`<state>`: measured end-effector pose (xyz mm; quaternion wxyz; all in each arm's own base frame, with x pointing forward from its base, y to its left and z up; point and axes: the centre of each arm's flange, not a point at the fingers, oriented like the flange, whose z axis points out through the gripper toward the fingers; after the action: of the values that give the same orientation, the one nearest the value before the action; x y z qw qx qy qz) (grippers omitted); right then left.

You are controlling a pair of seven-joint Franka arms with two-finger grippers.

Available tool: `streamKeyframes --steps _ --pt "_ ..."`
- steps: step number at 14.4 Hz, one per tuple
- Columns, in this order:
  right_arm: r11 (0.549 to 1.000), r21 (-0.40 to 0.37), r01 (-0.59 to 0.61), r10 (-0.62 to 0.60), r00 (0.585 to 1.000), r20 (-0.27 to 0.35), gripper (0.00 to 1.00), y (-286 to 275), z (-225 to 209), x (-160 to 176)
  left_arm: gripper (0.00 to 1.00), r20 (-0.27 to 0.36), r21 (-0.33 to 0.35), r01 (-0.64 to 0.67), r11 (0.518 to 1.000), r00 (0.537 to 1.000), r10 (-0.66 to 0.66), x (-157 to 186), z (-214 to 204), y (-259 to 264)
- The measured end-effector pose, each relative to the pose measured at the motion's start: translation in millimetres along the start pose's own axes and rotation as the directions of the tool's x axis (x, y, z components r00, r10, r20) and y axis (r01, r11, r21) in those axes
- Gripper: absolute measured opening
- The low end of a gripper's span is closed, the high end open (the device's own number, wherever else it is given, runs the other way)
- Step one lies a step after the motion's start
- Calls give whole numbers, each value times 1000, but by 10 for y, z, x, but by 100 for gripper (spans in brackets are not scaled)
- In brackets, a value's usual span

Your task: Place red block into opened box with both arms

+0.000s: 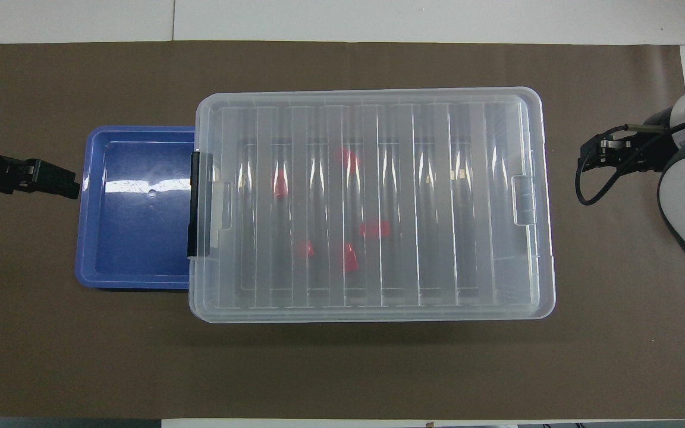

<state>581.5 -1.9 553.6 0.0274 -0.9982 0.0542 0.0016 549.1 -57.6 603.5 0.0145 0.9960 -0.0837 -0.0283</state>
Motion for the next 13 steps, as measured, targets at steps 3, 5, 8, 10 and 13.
streamKeyframes --steps 3,5,8,10,13 --pt "1000 -6 -19 20 1000 21 100 163 -194 -133 100 0 0 0 1000 1000 0 0 0 0" --pt "999 -17 -29 30 999 16 100 261 -312 -203 100 0 0 0 1000 1000 0 0 0 0" --pt "998 -25 -52 52 999 8 100 414 -401 -247 100 0 0 0 1000 1000 0 0 0 0" --pt "998 -24 -52 52 998 19 100 417 -426 -291 100 0 0 0 1000 1000 0 0 0 0" --pt "999 -24 -49 49 999 23 100 411 -448 -371 100 0 0 0 1000 1000 0 0 0 0"
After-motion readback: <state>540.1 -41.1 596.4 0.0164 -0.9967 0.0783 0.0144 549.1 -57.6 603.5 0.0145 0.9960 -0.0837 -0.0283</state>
